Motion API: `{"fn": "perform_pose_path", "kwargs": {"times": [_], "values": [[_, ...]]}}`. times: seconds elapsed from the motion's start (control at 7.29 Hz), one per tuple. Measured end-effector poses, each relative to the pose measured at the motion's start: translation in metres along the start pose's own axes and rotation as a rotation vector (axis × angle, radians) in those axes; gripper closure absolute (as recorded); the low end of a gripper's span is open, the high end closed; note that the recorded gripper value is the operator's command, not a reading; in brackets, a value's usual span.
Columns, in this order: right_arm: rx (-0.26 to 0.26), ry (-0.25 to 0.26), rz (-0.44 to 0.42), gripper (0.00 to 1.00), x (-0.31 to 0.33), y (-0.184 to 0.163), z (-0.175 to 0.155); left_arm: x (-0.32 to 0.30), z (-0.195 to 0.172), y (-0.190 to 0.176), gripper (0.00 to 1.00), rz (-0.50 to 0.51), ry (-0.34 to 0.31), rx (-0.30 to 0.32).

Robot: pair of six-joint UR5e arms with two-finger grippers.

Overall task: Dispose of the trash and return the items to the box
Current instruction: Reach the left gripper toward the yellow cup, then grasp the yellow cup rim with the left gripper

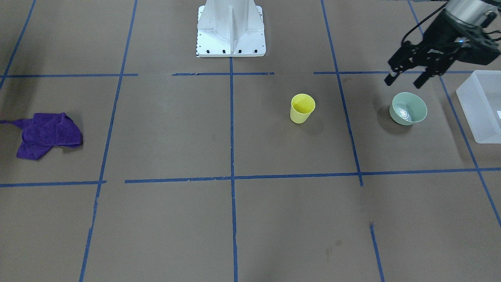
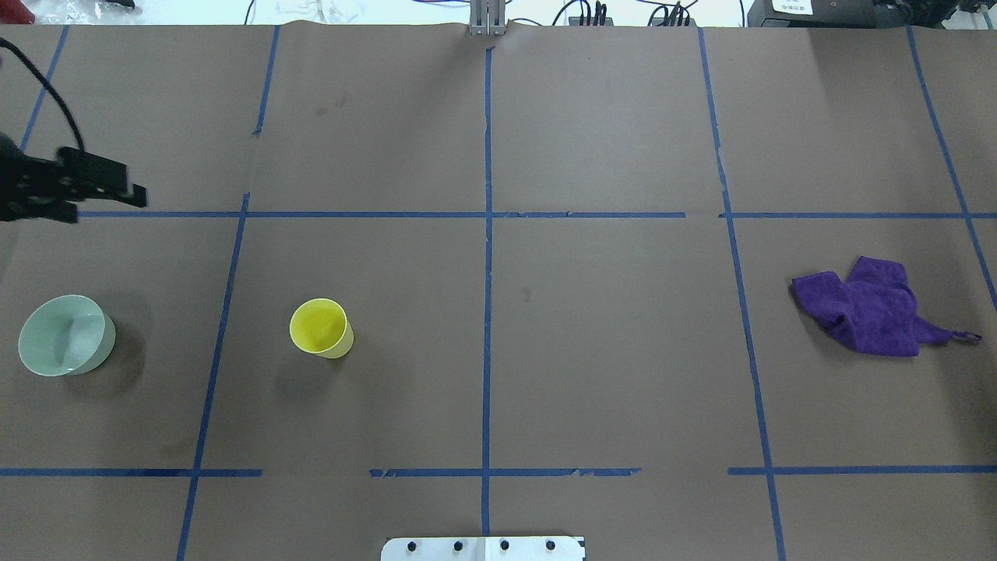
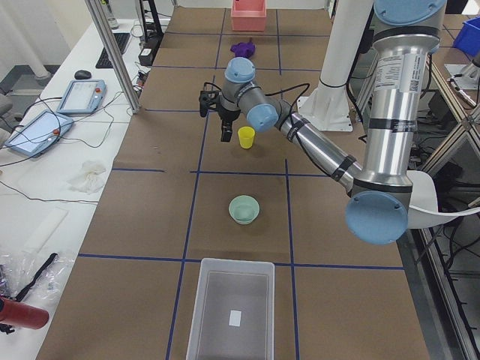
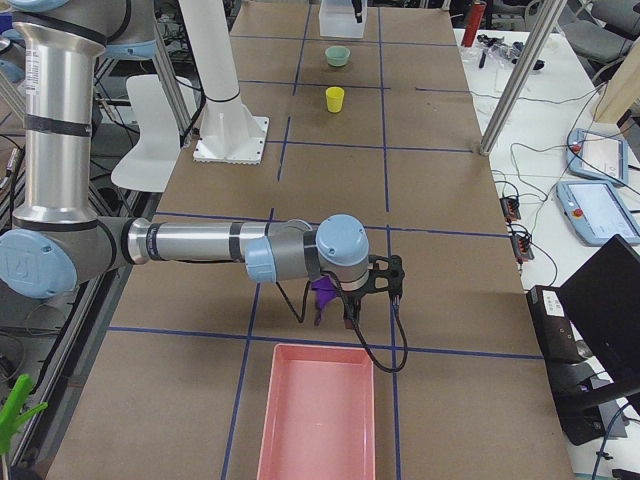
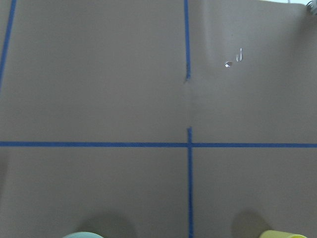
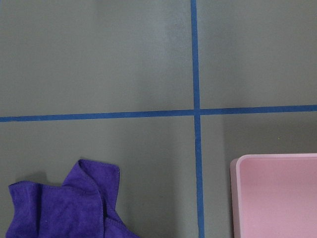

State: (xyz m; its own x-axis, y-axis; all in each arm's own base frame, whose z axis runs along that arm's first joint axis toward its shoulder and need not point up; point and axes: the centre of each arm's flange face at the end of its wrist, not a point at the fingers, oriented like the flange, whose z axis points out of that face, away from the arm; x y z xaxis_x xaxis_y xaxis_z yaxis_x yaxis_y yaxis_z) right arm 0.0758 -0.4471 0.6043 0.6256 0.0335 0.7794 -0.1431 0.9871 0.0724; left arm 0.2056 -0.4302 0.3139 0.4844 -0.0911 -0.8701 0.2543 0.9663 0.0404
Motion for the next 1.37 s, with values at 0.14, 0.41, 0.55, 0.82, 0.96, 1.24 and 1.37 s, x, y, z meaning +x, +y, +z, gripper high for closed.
{"fn": "perform_pose_path", "kwargs": {"times": [0.14,0.41,0.55,0.82,0.96,1.24,1.37], "values": [[0.001,0.001,0.016,0.00,0.000,0.000,0.000,0.039,0.044,0.025,0.00,-0.033,-0.005,-0.004],[0.003,-0.005,0.036,0.00,-0.002,-0.002,-0.001,0.092,0.128,0.061,0.00,-0.059,-0.049,-0.002],[0.006,-0.015,0.047,0.00,-0.008,-0.003,-0.004,0.101,0.150,0.072,0.00,-0.057,-0.067,-0.006],[0.011,-0.042,0.094,0.00,-0.033,-0.005,-0.014,0.102,0.166,0.084,0.00,-0.050,-0.086,-0.020],[0.011,-0.048,0.102,0.00,-0.043,-0.005,-0.015,0.101,0.169,0.088,0.00,-0.046,-0.092,-0.028],[0.009,-0.051,0.104,0.00,-0.053,-0.005,-0.016,0.088,0.177,0.098,0.00,-0.044,-0.119,-0.046],[0.008,-0.051,0.102,0.00,-0.055,-0.005,-0.015,0.083,0.182,0.105,0.01,-0.041,-0.132,-0.058]]}}
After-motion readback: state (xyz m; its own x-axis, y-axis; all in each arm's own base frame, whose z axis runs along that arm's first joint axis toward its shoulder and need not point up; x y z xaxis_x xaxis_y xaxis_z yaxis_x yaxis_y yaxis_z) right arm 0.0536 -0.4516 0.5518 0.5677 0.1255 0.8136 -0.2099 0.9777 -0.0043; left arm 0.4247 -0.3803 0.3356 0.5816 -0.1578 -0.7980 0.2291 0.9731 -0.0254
